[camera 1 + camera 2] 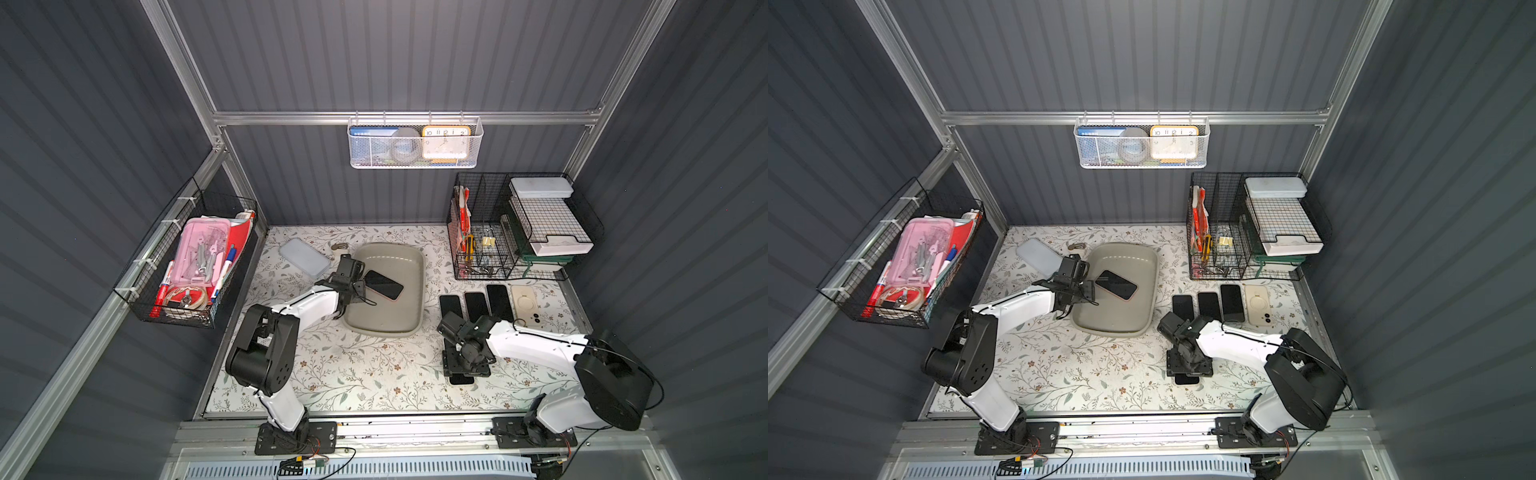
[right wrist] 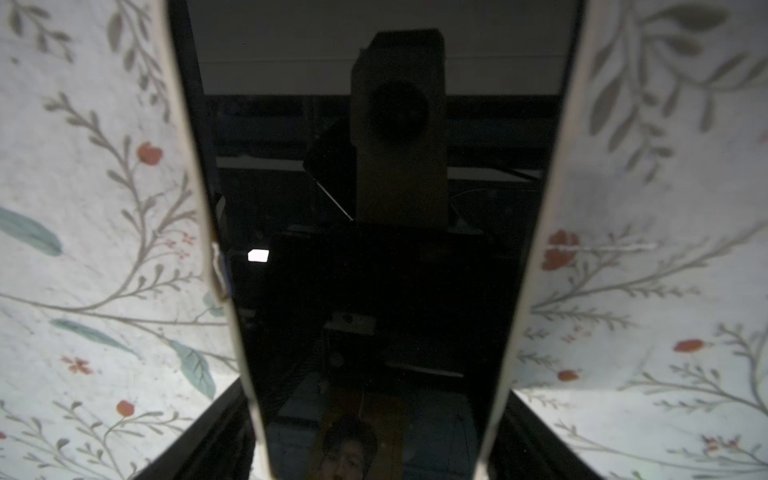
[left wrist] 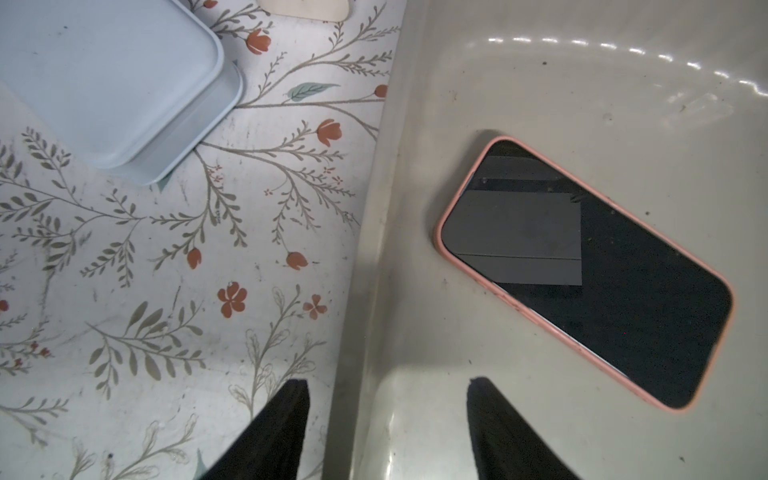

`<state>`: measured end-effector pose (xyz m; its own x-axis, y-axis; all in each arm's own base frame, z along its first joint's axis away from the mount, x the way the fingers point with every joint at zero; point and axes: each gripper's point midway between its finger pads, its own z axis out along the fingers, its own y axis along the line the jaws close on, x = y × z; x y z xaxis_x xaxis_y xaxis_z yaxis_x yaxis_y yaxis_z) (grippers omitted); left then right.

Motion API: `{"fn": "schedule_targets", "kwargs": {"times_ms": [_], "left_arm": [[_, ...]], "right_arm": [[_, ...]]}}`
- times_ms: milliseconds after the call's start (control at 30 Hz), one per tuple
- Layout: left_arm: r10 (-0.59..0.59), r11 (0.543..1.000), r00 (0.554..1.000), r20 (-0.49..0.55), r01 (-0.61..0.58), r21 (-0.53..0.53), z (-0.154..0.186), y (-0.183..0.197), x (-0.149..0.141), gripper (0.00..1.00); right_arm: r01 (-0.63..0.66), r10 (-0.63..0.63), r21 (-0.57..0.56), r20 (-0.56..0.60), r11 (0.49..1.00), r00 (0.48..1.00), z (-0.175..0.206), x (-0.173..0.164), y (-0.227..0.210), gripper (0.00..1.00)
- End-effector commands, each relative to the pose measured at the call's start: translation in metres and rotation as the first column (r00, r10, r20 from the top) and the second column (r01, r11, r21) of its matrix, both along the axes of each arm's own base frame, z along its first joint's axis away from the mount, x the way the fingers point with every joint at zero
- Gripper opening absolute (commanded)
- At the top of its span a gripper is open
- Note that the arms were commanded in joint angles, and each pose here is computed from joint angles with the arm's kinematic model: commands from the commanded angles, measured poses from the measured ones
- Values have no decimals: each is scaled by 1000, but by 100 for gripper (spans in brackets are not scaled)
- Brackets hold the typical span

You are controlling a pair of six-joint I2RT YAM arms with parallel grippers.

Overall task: Take the phone out of the storage box
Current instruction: Move the storage box to the center of the board.

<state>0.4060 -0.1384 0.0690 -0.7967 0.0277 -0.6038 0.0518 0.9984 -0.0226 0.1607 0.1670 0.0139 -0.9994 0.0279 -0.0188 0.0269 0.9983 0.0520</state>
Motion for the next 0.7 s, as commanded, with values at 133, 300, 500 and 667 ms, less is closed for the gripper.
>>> {"fn": "schedule_targets", "kwargs": {"times_ms": [133,300,500,667], "left_arm": [[-24,1000,999,-22,25,7,-5,-2,-1,65],[-27,1000,999,-16,27,3,-3,-2,0,65],[-28,1000,999,-17,28,2,-4,-2,-1,65],[-27,1000,999,-19,27,5,-5,-2,-1,65]], "right_arm": [[61,-60,-28,36,998,998,-7,4,-9,82],[61,-60,-30,58,998,997,-2,6,-11,91],[53,-51,-23,94,998,994,13,12,-10,94],[-43,49,-28,252,999,966,64,33,-6,94]]}}
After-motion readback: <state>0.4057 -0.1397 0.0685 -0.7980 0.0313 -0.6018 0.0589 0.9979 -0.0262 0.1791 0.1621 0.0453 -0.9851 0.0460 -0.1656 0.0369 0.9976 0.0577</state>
